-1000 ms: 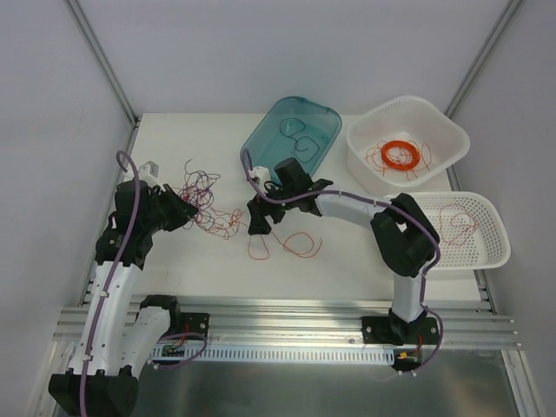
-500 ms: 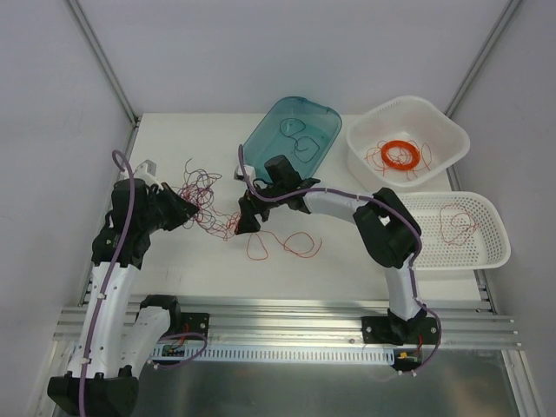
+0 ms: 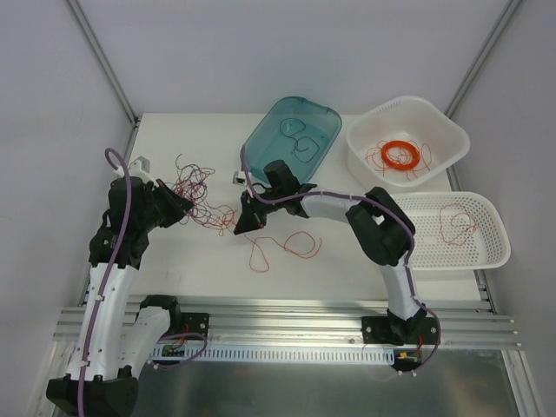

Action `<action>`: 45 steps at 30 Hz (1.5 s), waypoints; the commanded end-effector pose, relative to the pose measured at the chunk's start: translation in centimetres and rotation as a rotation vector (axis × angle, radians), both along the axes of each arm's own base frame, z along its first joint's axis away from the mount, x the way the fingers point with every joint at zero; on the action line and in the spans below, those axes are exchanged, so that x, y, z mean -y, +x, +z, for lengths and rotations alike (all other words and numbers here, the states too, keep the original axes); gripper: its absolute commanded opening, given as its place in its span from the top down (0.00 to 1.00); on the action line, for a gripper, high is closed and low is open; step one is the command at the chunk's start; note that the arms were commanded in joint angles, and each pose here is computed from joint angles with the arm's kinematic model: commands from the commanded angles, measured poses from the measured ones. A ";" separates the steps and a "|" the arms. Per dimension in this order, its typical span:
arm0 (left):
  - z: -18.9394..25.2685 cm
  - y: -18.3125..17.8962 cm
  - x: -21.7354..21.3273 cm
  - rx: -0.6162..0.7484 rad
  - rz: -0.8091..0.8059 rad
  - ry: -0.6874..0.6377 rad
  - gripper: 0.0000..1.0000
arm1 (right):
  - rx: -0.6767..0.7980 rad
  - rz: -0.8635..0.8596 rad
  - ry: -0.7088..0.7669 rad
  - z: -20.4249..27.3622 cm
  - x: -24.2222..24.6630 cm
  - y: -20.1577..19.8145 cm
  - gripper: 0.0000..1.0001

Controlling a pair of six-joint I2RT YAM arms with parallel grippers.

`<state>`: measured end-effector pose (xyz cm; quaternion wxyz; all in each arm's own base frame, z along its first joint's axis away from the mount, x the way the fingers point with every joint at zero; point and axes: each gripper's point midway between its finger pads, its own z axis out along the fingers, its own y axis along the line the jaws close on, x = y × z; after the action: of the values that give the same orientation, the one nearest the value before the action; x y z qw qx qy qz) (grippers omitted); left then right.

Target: Untangle the cables

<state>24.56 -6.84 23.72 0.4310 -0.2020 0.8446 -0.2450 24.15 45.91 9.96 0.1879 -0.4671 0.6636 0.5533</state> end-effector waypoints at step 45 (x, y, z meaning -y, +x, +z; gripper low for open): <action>-20.3 3.5 -19.9 -0.683 0.739 0.204 1.00 | 0.625 -0.605 0.358 35.1 28.2 -5.8 0.99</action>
<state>27.06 12.55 3.24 0.1983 -0.4847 0.8445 0.1119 20.27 17.59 39.98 0.5640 -0.3446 0.6380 0.3951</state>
